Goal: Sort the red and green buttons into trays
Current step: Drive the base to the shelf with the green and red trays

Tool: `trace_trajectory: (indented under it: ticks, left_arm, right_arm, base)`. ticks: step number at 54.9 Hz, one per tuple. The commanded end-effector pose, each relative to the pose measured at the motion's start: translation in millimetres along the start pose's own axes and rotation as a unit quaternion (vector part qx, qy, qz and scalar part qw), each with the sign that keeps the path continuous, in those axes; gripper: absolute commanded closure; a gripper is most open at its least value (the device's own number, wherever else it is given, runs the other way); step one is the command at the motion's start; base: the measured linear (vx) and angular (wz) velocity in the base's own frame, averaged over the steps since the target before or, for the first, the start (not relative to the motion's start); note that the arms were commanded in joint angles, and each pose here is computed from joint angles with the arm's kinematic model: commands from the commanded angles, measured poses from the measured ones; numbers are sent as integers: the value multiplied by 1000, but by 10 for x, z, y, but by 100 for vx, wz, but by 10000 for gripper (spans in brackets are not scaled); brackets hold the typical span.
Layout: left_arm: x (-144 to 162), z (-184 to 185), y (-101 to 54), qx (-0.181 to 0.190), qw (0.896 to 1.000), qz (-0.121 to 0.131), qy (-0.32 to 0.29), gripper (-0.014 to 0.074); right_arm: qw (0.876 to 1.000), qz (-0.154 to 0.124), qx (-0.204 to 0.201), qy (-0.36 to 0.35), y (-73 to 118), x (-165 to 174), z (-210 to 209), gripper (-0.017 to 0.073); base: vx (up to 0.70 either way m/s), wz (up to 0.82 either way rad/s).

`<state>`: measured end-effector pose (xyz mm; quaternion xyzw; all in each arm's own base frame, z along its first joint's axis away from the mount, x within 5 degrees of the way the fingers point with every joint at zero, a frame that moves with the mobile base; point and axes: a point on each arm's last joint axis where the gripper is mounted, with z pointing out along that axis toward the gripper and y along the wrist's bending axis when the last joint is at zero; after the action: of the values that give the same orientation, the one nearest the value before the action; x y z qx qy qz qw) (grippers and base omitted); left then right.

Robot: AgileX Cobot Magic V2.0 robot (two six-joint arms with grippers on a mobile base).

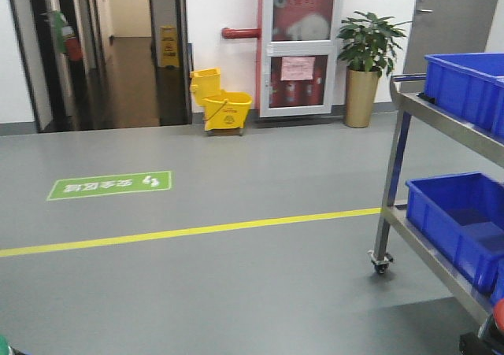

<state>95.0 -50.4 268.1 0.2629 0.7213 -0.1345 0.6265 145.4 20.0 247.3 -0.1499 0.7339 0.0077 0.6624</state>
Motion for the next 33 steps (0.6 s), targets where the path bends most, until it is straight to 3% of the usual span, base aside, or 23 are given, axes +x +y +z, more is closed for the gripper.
trace_trajectory:
  ticks: [1,33]
  left_arm:
    - [-111,-11,31,-10,1000,-15,-20,592]
    - [-111,-11,31,-10,1000,-15,-20,592]
  right_arm:
    - [999,1,-3,-54,-16,-175,-1,568]
    - [999,1,-3,-54,-16,-175,-1,568]
  base:
    - [53,-27]
    - [47,-33]
